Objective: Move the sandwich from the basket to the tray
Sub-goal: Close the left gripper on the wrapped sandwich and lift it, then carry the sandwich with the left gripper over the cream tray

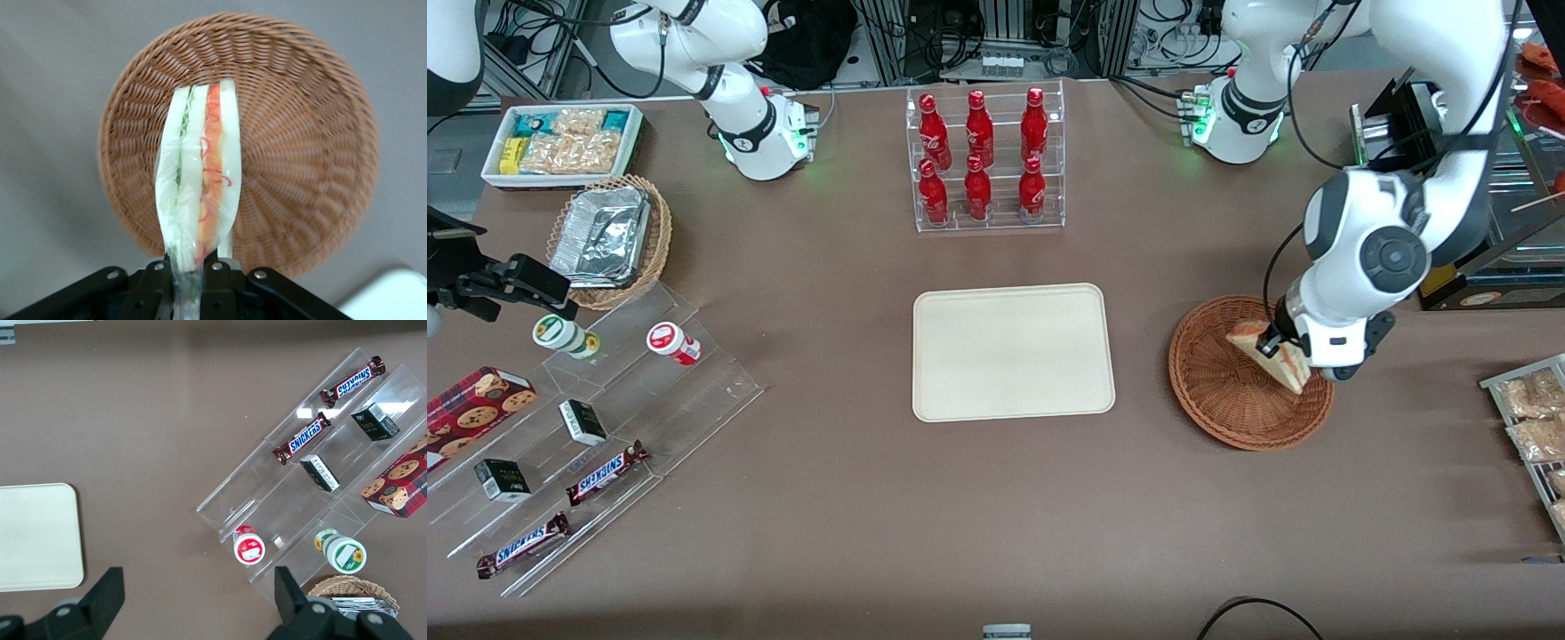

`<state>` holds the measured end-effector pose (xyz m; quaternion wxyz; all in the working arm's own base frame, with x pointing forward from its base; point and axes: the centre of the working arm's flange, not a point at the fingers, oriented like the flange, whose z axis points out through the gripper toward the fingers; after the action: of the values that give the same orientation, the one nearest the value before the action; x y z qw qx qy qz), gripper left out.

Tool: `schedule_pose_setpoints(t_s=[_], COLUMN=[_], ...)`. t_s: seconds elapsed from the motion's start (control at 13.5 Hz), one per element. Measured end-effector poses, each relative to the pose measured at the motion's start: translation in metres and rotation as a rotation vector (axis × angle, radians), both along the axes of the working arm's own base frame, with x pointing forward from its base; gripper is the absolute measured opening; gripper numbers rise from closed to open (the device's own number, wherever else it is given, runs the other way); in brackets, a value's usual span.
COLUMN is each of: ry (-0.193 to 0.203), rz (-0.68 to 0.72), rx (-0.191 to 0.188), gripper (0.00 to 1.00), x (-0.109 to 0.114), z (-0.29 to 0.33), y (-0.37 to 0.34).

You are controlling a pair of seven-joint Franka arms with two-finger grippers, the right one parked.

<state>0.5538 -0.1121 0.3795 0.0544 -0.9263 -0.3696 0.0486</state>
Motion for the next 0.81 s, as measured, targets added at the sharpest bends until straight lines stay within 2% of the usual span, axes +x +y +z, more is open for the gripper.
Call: schedule_pose_setpoints(t_s=[0.15,0.3,0.59,0.74,0.81], ry=[-0.019,-0.043,-0.026,-0.05,-0.06], rz=[-0.081,-0.187,-0.394,-0.497,-0.555], rx=[-0.009,-0.034,-0.113,-0.162,-0.168], gripper=[0.15,0.14,0.14,0.14,0.14], x=[0.002,-0.006,-0.036,-0.045,-0.051], z=[0.053,0.079,0.066,0.052,0.043], y=[-0.052,-0.109,-0.21,-0.257,-0.282])
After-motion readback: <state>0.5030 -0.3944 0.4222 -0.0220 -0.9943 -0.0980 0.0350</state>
